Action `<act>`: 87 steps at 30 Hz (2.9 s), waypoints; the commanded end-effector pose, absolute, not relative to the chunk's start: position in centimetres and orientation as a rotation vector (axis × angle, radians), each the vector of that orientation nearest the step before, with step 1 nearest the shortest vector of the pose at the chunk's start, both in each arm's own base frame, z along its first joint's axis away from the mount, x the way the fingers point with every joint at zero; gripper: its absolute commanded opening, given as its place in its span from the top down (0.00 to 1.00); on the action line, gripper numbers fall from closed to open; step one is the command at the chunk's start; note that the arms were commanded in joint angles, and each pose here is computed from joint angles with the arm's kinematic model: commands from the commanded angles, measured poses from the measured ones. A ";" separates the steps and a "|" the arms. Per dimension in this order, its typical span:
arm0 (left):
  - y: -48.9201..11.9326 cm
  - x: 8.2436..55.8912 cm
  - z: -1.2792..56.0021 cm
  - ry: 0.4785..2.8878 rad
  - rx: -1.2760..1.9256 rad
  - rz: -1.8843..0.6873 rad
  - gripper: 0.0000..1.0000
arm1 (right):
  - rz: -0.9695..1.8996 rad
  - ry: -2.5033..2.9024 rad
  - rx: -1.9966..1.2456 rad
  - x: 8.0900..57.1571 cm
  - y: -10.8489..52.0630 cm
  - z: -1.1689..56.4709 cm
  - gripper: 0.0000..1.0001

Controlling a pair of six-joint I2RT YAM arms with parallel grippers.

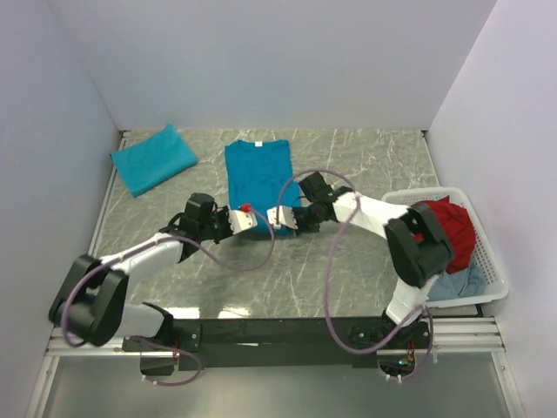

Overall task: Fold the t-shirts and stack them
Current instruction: Fold the tshirt

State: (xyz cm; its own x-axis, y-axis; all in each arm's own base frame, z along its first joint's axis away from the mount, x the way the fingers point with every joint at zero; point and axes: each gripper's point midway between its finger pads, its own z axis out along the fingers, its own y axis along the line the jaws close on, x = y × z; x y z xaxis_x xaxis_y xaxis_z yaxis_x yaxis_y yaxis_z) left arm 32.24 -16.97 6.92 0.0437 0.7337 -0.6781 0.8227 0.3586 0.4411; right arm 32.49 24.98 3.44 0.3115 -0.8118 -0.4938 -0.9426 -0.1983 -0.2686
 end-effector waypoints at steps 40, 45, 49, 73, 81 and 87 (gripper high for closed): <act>-20.5 45.0 14.9 1.659 1.170 -0.319 1.00 | 0.096 1.965 -1.313 47.1 22.8 16.2 1.00; -20.4 48.4 12.9 1.694 1.118 -0.281 1.00 | 0.036 2.022 -1.227 50.7 22.0 14.6 1.00; -20.8 50.6 12.6 1.697 1.097 -0.263 1.00 | 0.042 2.058 -1.202 51.5 21.4 13.1 1.00; -16.0 50.9 22.9 2.012 0.218 -0.485 0.01 | 0.578 2.402 -0.717 43.7 20.3 11.2 0.41; -16.1 42.5 17.1 2.215 0.192 -0.648 0.01 | 0.801 2.591 -0.619 37.8 20.9 6.0 0.55; -15.0 37.9 14.1 2.272 0.181 -0.636 0.00 | 0.738 2.625 -0.567 37.9 20.2 4.6 0.57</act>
